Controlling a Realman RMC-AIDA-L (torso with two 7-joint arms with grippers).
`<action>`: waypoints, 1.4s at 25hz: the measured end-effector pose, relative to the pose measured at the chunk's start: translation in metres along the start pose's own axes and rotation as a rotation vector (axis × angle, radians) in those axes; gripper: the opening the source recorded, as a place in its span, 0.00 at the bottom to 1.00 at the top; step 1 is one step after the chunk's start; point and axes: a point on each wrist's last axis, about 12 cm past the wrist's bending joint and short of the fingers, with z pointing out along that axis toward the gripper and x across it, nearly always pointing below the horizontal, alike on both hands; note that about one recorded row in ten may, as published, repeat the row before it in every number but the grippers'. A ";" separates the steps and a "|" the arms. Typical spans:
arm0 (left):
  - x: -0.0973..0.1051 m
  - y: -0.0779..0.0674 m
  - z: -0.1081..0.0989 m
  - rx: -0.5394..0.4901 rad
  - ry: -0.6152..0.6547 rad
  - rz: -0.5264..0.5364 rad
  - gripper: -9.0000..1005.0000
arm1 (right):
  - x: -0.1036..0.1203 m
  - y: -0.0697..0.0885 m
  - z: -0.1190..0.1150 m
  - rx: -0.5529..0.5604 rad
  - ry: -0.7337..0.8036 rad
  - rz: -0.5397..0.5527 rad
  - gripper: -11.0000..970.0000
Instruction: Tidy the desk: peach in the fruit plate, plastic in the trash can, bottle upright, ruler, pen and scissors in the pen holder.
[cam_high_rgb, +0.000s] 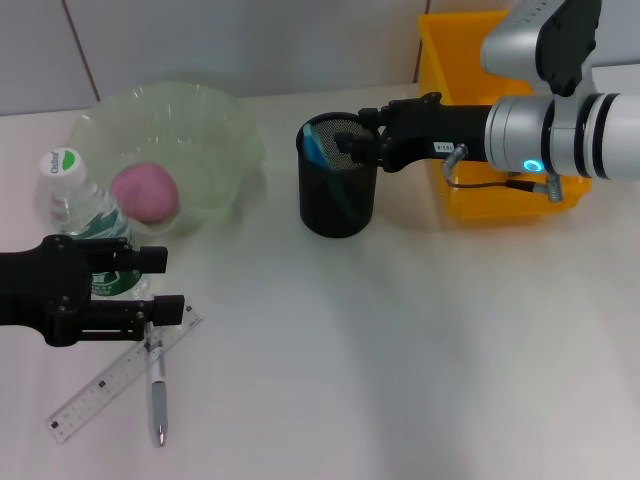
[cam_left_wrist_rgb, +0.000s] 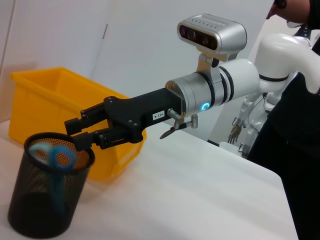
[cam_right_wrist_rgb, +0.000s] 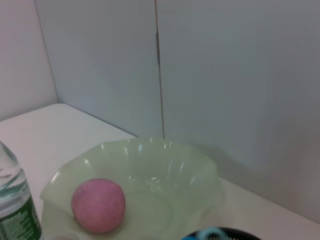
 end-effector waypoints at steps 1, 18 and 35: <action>0.000 0.000 0.000 0.000 0.000 0.000 0.75 | 0.000 0.000 0.000 0.000 -0.001 0.000 0.29; -0.002 -0.001 0.001 0.008 0.011 -0.011 0.75 | -0.006 0.006 -0.052 -0.107 -0.165 0.074 0.50; -0.025 -0.004 0.025 0.035 0.103 0.002 0.75 | 0.041 -0.016 -0.161 -0.289 0.118 0.230 0.51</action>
